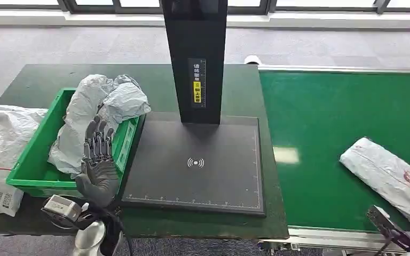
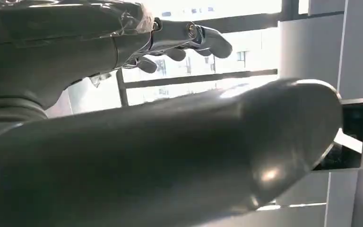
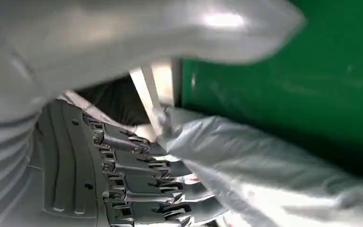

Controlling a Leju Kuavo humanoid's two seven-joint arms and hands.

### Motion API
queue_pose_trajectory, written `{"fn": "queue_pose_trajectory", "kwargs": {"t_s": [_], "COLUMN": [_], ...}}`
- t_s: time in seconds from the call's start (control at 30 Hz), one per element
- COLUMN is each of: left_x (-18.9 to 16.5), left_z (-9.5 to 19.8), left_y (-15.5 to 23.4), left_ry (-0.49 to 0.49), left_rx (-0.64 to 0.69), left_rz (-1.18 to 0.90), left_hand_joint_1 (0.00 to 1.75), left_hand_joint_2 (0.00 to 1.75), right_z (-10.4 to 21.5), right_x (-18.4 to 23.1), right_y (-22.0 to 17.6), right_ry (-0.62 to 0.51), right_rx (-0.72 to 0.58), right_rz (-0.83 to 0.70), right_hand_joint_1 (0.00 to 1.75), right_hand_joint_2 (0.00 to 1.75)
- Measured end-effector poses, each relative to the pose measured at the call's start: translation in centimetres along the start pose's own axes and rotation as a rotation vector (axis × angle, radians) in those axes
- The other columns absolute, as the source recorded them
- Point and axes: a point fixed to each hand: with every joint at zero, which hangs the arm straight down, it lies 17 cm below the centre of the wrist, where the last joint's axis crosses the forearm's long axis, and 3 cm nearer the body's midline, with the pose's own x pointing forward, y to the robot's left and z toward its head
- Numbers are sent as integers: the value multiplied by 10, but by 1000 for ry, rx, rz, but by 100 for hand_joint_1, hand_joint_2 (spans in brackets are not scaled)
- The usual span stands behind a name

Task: Moved the parcel from conveyor to table for the left to box.

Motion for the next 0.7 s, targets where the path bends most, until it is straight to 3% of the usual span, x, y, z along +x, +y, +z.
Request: {"fn": "queue_pose_trajectory", "kwargs": {"t_s": [0.03,0.17,0.37,0.4,0.43,0.7], "left_x": [-1,-2,-2,-2,-2,-2], "left_z": [0,1,1,1,1,1], "left_y": [0,0,0,0,0,0], "left_ry": [2,4,5,5,5,5], "left_rx": [0,0,0,0,0,0], "left_rz": [0,0,0,0,0,0], "left_hand_joint_1": [0,0,0,0,0,0], "left_hand_joint_2": [0,0,0,0,0,0], "right_z": [1,5,5,5,6,6], "right_x": [-2,-2,-2,-2,-1,7], "right_y": [6,21,24,24,24,26], "right_ry": [7,1,1,2,1,-52], "right_rx": [27,107,122,122,123,139], "right_rz": [-3,-30,-47,-48,-48,-23], "right_hand_joint_1": [0,0,0,140,175,175], "right_hand_joint_2": [175,175,175,175,175,175]}}
